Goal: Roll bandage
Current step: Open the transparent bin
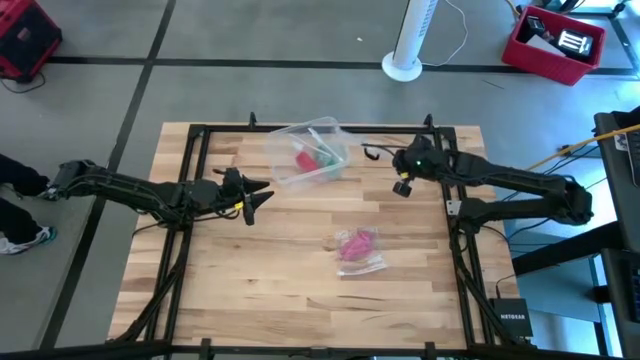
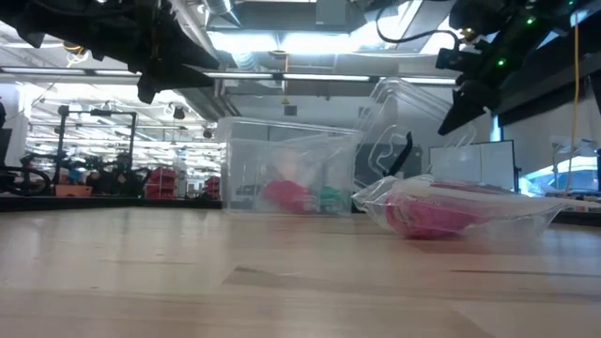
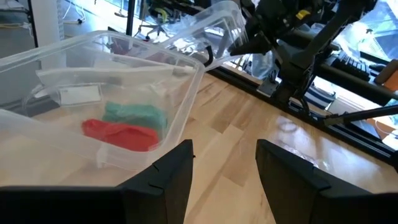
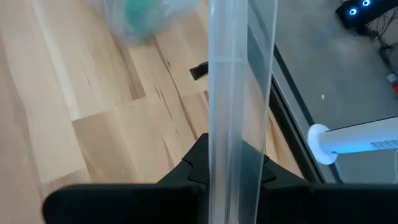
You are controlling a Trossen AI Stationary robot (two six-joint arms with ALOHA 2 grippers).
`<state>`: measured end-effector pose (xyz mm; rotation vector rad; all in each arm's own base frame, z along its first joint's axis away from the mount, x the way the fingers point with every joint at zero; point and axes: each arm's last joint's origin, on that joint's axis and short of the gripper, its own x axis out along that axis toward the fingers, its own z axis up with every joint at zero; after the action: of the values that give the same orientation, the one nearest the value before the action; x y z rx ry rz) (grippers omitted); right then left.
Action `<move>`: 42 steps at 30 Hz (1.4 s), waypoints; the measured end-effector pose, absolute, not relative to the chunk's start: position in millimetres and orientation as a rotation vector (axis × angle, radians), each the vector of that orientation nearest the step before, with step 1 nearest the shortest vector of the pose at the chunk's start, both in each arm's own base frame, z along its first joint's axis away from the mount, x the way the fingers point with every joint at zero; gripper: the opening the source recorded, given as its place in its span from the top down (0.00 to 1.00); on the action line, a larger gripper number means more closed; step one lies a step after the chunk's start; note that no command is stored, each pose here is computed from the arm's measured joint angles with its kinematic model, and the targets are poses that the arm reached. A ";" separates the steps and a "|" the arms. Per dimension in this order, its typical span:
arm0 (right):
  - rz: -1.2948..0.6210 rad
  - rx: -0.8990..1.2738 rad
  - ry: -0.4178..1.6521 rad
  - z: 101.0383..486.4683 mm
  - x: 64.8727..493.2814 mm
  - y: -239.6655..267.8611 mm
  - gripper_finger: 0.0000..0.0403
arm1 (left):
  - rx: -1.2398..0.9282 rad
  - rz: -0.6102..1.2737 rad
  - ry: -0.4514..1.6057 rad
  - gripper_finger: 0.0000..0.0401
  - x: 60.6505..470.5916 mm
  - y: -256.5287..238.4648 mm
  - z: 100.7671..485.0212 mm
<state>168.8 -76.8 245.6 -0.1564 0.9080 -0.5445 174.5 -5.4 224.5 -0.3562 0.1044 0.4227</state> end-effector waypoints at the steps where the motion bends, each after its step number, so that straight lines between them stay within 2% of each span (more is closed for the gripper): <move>1: -0.544 -0.165 0.915 244.9 169.6 -75.7 0.91 | -0.356 0.423 0.104 0.59 174.5 -5.4 224.5; 5: -0.532 -0.173 0.973 240.6 168.5 -71.2 0.90 | -0.355 0.423 0.105 0.59 174.5 -5.3 224.4; 11: -0.665 -0.135 1.051 235.3 161.7 -71.6 0.91 | -0.343 0.428 0.133 0.59 173.9 -5.3 221.8; 16: -0.567 -0.140 1.057 233.8 164.2 -70.2 0.90 | -0.337 0.434 0.130 0.59 174.6 -5.0 221.8; 25: -0.575 -0.089 1.105 223.7 170.3 -72.2 0.72 | -0.346 0.418 0.131 0.59 174.7 -8.1 221.7; 35: -0.537 -0.069 1.118 220.7 173.1 -71.9 0.46 | -0.386 0.420 0.122 0.59 174.7 -8.2 221.7; 42: -0.465 -0.034 1.116 248.9 174.7 -70.3 0.35 | -0.392 0.420 0.121 0.59 174.7 -8.2 221.7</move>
<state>174.7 -70.3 248.9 -0.0337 1.1162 -0.4648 174.7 -8.2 221.7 -0.3919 0.1210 0.4196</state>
